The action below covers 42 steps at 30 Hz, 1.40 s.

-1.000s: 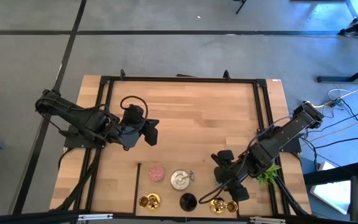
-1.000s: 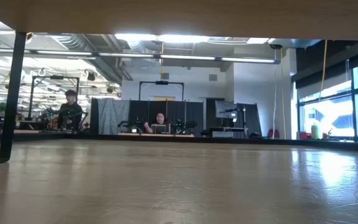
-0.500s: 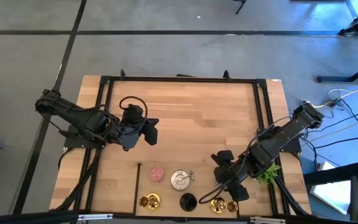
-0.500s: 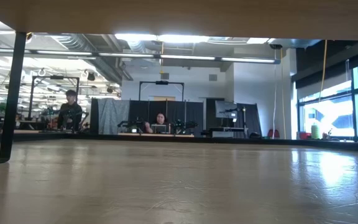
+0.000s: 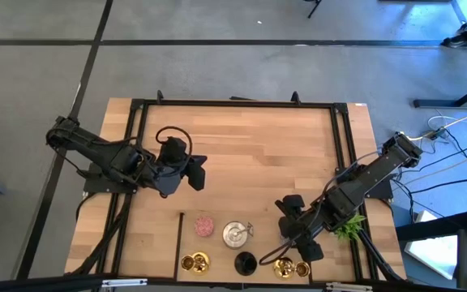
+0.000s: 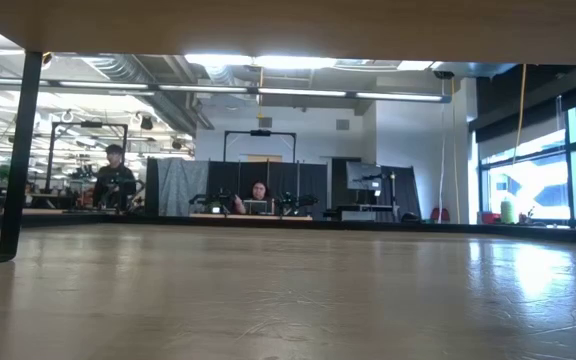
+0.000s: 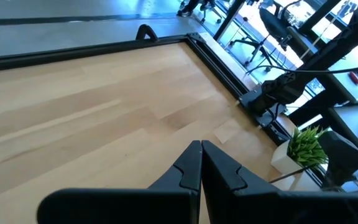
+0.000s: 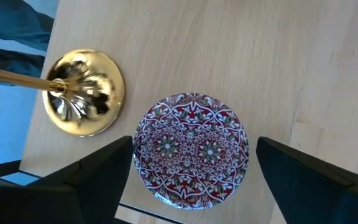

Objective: Pick & Place candle stick holders
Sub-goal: Put the red scented candle on the shelf, then adjust the silver scented candle on the shelf

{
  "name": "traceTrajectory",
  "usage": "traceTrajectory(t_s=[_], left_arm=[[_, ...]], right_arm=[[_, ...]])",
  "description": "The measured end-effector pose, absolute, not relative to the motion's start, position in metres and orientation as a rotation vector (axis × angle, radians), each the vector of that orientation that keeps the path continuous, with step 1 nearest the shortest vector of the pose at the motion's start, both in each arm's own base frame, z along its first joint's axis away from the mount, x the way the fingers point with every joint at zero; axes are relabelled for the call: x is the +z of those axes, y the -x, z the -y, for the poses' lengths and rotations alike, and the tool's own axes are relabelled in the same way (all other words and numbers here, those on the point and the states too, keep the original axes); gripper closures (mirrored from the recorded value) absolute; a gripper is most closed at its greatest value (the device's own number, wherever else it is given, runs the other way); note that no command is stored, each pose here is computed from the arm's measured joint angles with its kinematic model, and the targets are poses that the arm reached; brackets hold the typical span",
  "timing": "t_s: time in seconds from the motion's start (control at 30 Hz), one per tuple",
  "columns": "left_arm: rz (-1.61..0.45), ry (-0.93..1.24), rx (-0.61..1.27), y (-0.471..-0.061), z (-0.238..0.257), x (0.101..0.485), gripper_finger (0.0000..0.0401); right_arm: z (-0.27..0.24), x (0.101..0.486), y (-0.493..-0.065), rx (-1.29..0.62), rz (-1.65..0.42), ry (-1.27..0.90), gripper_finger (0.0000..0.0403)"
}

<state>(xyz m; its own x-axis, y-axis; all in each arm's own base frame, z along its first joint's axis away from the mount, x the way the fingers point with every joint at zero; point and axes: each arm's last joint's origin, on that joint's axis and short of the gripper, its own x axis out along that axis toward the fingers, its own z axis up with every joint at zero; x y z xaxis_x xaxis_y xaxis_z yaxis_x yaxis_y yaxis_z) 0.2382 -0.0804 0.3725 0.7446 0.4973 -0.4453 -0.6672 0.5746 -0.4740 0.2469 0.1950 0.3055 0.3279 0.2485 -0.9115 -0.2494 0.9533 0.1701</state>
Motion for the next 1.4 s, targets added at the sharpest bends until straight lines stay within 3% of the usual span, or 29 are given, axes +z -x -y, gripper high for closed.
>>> traceTrajectory(t_s=[1.4], left_arm=[[-0.349, 0.613, 0.633, -0.238, 0.083, 0.371, 0.0400]], right_arm=[[-0.194, 0.320, -0.247, 0.203, -1.079, 0.134, 0.0057]])
